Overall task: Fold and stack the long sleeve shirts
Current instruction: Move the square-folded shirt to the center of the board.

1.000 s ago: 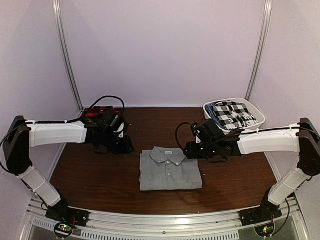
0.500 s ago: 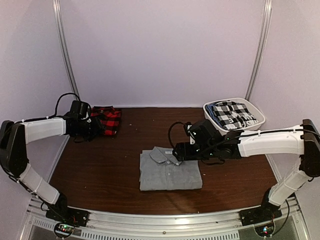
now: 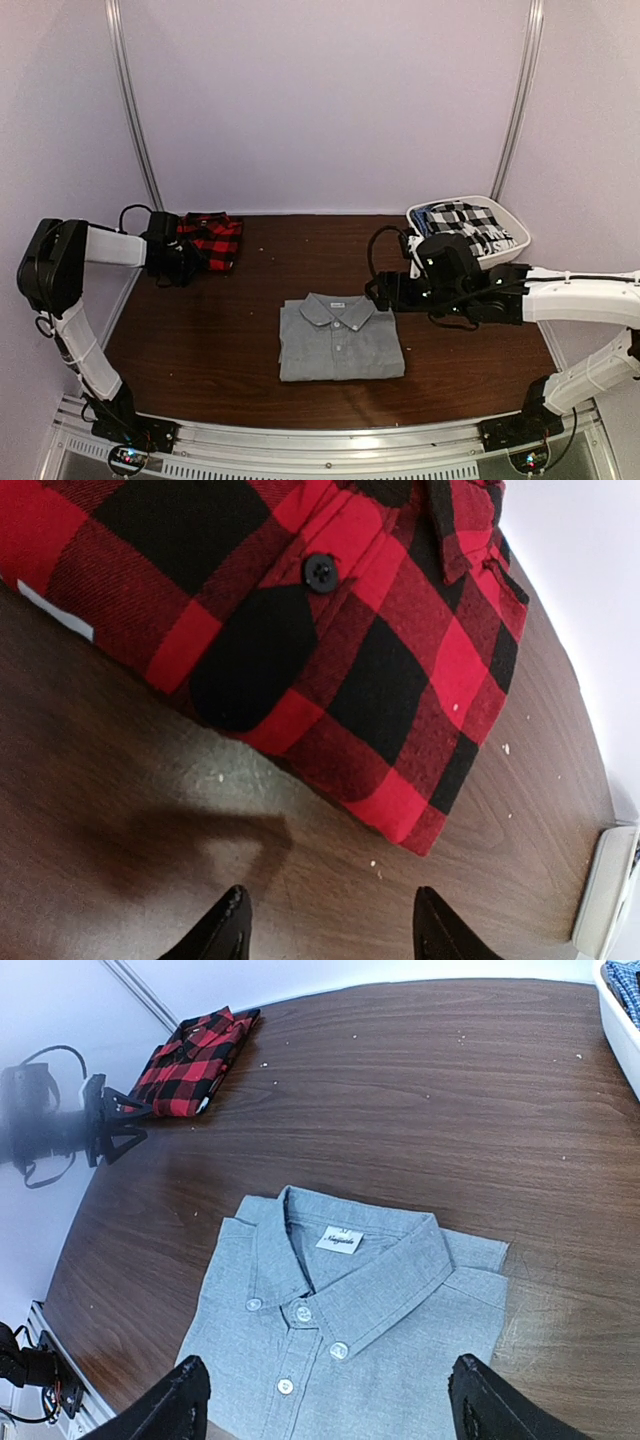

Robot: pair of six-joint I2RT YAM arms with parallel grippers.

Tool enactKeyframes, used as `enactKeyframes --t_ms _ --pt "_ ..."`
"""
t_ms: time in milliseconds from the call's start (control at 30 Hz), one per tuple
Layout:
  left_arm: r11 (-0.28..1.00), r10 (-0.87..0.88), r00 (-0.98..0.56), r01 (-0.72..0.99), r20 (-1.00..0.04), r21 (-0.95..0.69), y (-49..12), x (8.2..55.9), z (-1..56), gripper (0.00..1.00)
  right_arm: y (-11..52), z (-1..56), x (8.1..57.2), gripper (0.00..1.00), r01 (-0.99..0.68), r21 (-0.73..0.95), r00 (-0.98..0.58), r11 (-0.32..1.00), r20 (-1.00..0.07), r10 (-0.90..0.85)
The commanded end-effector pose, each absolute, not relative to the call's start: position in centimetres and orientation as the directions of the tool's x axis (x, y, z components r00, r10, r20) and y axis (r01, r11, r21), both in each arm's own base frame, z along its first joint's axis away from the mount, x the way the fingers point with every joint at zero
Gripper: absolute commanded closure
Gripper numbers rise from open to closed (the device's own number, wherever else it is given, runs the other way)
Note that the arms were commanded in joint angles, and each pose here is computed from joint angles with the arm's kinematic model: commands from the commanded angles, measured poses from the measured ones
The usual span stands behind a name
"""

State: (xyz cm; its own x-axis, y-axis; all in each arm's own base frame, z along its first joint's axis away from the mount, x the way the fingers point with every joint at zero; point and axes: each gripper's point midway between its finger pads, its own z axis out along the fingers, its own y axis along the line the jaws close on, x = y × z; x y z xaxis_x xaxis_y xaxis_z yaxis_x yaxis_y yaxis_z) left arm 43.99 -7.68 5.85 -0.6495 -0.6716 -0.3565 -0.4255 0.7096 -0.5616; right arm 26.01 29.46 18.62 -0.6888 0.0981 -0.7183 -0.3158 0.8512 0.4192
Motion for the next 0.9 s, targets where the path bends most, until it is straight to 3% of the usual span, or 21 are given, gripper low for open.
enactKeyframes --t_ms 0,367,467,700,867 --pt "0.65 -0.72 -0.588 -0.384 -0.369 -0.656 -7.8 47.0 7.0 0.44 27.6 18.4 25.7 0.17 -0.269 0.402 -0.675 0.875 -0.727 0.127" --pt "0.641 -0.728 -0.585 -0.393 -0.359 -0.66 -8.0 49.0 4.9 0.55 25.7 18.3 25.1 0.17 -0.241 0.394 -0.663 0.887 -0.734 0.145" --pt "0.645 -0.724 -0.589 -0.394 -0.359 -0.654 -8.0 49.3 4.3 0.64 25.4 18.2 25.0 0.17 -0.237 0.393 -0.662 0.888 -0.734 0.148" --pt "0.662 -0.707 -0.608 -0.387 -0.362 -0.643 -8.1 49.3 3.7 0.98 25.1 18.1 24.9 0.17 -0.235 0.395 -0.662 0.888 -0.734 0.151" --pt "0.662 -0.699 -0.623 -0.377 -0.351 -0.648 -8.6 47.9 4.2 1.0 25.3 17.9 24.8 0.16 -0.239 0.401 -0.663 0.885 -0.733 0.153"
